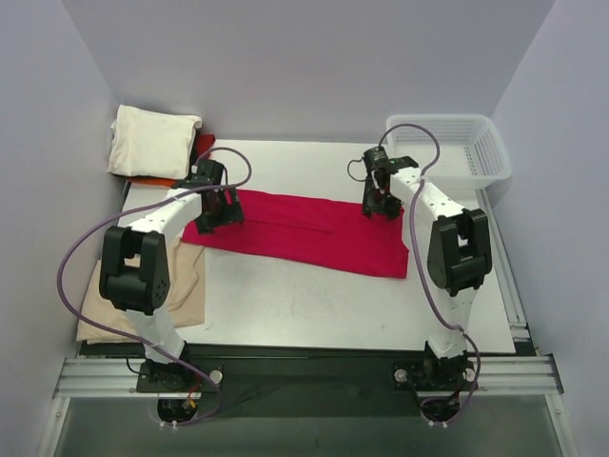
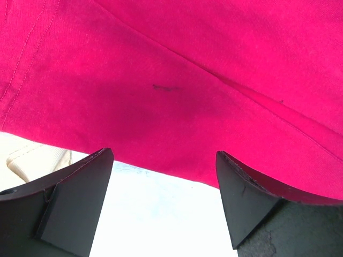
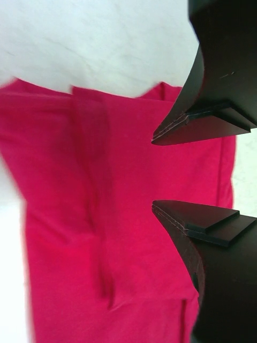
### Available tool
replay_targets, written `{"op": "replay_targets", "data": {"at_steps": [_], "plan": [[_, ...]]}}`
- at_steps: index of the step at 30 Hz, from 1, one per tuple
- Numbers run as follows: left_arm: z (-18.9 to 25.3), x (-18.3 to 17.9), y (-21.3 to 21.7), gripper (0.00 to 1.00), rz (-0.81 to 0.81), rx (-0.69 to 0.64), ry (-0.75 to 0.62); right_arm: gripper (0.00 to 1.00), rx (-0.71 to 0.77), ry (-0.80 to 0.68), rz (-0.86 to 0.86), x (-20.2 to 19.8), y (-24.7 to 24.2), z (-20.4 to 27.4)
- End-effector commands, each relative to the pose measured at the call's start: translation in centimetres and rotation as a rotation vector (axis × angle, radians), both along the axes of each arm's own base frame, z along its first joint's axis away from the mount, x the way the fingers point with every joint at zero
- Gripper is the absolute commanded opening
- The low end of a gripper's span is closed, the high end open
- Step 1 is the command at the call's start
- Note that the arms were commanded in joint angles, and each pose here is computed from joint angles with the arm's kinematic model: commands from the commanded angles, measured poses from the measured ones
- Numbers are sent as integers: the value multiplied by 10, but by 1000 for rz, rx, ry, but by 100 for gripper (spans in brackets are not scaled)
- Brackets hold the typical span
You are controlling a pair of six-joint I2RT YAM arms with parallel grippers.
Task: Fold and stack the t-shirts
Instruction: Fold the other side of the tshirt into a rectangle
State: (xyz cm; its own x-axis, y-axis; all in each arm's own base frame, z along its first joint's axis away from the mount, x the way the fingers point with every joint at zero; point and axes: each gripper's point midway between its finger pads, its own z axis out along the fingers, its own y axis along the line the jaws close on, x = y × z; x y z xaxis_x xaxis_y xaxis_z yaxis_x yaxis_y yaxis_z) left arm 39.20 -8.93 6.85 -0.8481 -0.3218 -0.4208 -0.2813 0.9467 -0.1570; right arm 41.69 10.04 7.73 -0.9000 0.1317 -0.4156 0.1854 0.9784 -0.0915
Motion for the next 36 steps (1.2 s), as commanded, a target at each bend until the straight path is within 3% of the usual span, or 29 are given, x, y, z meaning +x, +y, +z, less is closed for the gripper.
{"op": "replay_targets", "data": {"at_steps": [1,9,15,25,36], "plan": [[22,17,2,88,-1,5,-78,46,31,61,20,-39,14,2],[24,38,-5,88,-31,-1,-85,47,11,145,54,-88,33,-21],[31,40,-8,88,-47,-15,-104,46,-6,241,65,-86,41,-56],[46,27,-3,88,-66,-6,-119,46,5,271,94,-26,65,-61],[78,-3,7,89,-73,1,-174,46,7,142,63,48,55,-44]]}}
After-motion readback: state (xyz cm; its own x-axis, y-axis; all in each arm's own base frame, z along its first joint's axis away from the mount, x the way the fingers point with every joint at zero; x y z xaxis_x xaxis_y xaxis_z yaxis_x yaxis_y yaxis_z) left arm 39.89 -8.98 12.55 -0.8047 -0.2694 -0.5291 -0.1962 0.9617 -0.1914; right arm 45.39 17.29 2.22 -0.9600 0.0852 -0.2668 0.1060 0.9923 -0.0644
